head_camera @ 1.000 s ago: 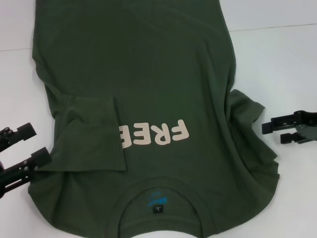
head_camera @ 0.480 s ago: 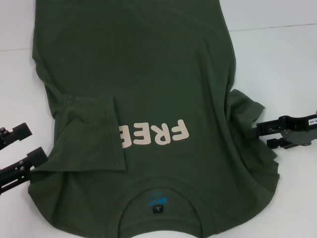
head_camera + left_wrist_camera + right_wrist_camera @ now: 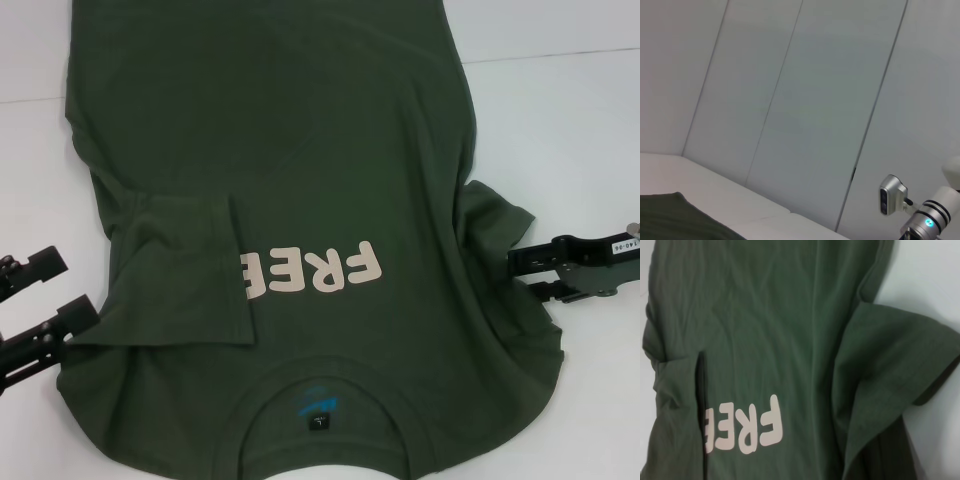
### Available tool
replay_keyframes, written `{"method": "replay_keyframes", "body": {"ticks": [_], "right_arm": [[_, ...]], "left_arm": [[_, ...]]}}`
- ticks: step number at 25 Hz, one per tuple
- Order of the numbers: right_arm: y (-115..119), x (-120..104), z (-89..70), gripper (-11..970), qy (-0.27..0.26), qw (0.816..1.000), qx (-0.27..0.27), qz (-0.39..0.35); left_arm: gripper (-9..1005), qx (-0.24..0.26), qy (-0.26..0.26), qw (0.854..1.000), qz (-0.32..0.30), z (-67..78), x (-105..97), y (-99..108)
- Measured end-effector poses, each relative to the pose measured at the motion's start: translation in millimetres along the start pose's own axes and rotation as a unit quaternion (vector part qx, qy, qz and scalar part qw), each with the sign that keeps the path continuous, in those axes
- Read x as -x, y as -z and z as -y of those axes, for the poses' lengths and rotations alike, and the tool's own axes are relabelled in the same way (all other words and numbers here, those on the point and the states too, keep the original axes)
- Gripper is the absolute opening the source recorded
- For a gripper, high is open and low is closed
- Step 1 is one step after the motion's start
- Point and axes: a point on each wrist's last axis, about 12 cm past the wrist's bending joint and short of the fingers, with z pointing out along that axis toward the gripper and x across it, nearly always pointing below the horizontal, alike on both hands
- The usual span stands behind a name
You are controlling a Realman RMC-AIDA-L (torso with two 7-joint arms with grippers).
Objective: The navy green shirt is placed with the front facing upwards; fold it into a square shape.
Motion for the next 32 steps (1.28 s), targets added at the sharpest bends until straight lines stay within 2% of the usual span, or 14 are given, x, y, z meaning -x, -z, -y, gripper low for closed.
{"method": "replay_keyframes", "body": {"ticks": [12, 29, 32], "right_arm": [[4.0, 4.6, -4.4, 849, 0.007, 1.0, 0.022, 0.018], [-2.9, 3.5, -5.4, 849, 0.009, 1.0, 0.007, 0.003], [-3.0, 3.6, -5.5, 732, 0.009, 1.0, 0.006, 0.003]], "left_arm": [[781, -0.002, 0.002, 1.0, 0.001, 0.1, 0.1, -1.8], [782, -0.004, 0.002, 1.0, 0.002, 0.0, 0.9, -1.9], [782, -0.005, 0.002, 1.0, 0.003, 0.3, 0.8, -2.2]]}}
